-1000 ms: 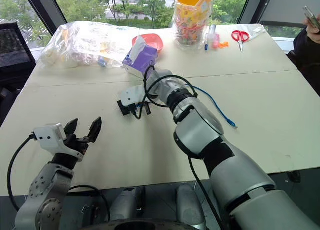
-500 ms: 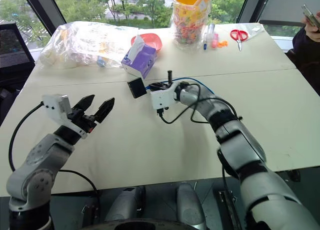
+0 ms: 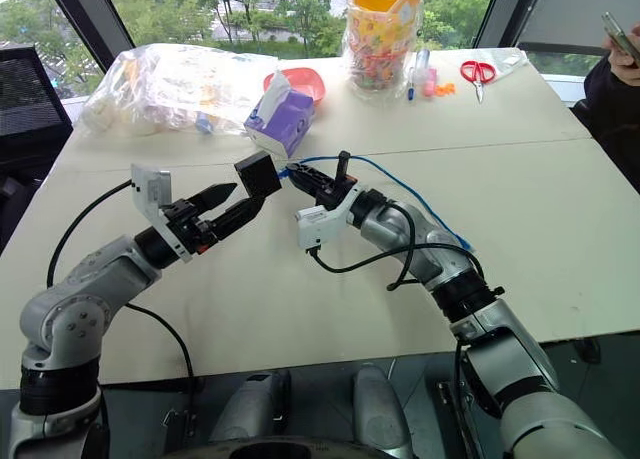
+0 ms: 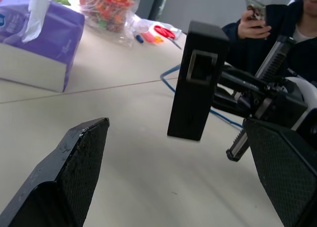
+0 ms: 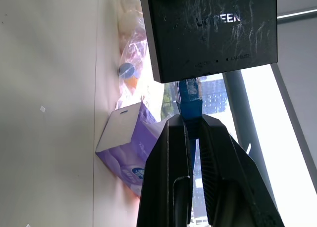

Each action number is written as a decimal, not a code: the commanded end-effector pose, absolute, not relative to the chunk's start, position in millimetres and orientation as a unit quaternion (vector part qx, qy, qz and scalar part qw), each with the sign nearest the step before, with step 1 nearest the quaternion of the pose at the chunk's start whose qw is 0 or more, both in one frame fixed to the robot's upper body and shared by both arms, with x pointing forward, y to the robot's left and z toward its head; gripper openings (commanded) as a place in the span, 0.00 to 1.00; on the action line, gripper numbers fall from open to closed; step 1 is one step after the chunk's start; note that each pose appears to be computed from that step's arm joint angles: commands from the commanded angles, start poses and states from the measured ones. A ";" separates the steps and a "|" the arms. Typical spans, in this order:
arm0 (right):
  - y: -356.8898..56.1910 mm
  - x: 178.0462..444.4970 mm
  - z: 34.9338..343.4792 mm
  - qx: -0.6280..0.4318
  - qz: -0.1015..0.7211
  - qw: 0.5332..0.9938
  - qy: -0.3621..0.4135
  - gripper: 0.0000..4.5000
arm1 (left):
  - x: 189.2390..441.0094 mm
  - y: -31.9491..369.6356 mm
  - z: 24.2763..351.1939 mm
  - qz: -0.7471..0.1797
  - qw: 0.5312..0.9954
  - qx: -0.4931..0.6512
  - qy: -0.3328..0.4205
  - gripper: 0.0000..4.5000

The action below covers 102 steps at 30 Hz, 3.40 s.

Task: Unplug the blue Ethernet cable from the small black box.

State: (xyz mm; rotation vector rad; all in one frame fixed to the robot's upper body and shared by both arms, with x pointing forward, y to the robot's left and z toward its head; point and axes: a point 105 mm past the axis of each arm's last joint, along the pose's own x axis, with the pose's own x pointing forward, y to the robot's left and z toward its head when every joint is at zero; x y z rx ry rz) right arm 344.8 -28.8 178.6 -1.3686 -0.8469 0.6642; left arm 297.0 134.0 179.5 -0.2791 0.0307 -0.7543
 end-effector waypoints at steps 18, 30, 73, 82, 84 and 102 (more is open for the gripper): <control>-21.5 325.3 190.0 -0.596 0.313 0.616 -0.409 0.00 | 289.4 124.7 182.3 -0.406 0.904 -0.136 0.003 0.11; -27.8 333.4 187.3 -0.585 0.344 0.630 -0.378 0.70 | 288.8 132.8 178.5 -0.399 0.910 -0.107 0.014 0.11; -30.6 312.0 198.8 -0.101 0.783 0.610 0.060 0.81 | 254.8 139.1 199.6 -0.571 0.821 -0.003 0.022 0.11; -26.3 314.3 199.8 -0.095 0.785 0.608 0.063 0.28 | 260.0 141.2 201.8 -0.563 0.826 -0.004 0.015 0.11; -25.8 314.1 199.9 -0.095 0.786 0.607 0.065 0.05 | 260.2 141.5 201.1 -0.562 0.827 -0.004 0.015 0.11; -27.8 311.3 206.3 -0.076 0.796 0.595 0.082 0.34 | 260.4 140.2 199.2 -0.557 0.830 -0.004 0.011 0.11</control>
